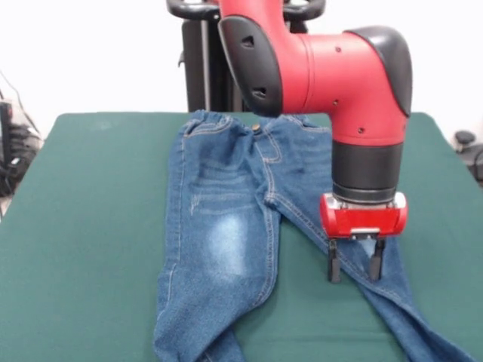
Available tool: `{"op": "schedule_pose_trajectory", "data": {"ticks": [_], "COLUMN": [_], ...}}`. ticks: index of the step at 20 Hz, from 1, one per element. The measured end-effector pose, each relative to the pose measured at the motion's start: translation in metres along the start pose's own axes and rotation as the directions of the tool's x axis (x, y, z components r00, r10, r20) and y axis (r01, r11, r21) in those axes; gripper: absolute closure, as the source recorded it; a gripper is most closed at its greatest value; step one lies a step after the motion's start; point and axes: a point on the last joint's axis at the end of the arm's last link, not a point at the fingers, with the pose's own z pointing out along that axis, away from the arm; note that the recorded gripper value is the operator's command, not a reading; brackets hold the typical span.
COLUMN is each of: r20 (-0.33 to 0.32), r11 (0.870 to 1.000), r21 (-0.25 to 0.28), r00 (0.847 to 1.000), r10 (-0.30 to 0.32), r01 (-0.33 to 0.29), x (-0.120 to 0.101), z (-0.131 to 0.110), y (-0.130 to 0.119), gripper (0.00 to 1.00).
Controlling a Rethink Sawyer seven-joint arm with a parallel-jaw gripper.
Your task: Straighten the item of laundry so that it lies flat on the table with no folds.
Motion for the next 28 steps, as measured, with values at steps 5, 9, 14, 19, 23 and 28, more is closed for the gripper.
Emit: {"op": "schedule_pose_trajectory", "data": {"ticks": [5,9,14,19,23,28], "r20": [0.012,0.017,0.017,0.017,0.016,0.018], "r11": [1.0,1.0,1.0,1.0,1.0,0.998], "r21": [-0.008,-0.005,-0.004,-0.004,-0.005,-0.018], "r00": [1.0,1.0,1.0,1.0,1.0,0.998], "r10": [-0.013,-0.023,-0.023,-0.024,-0.019,0.063], "r01": [0.013,0.023,0.023,0.024,0.019,-0.063], "x": [-0.002,-0.002,-0.002,-0.002,-0.003,-0.015], "z": [0.001,0.001,0.001,0.001,0.0,-0.012], "y": [0.011,0.014,0.014,0.014,0.011,-0.029], "gripper": [1.0,1.0,1.0,1.0,1.0,1.0]}}
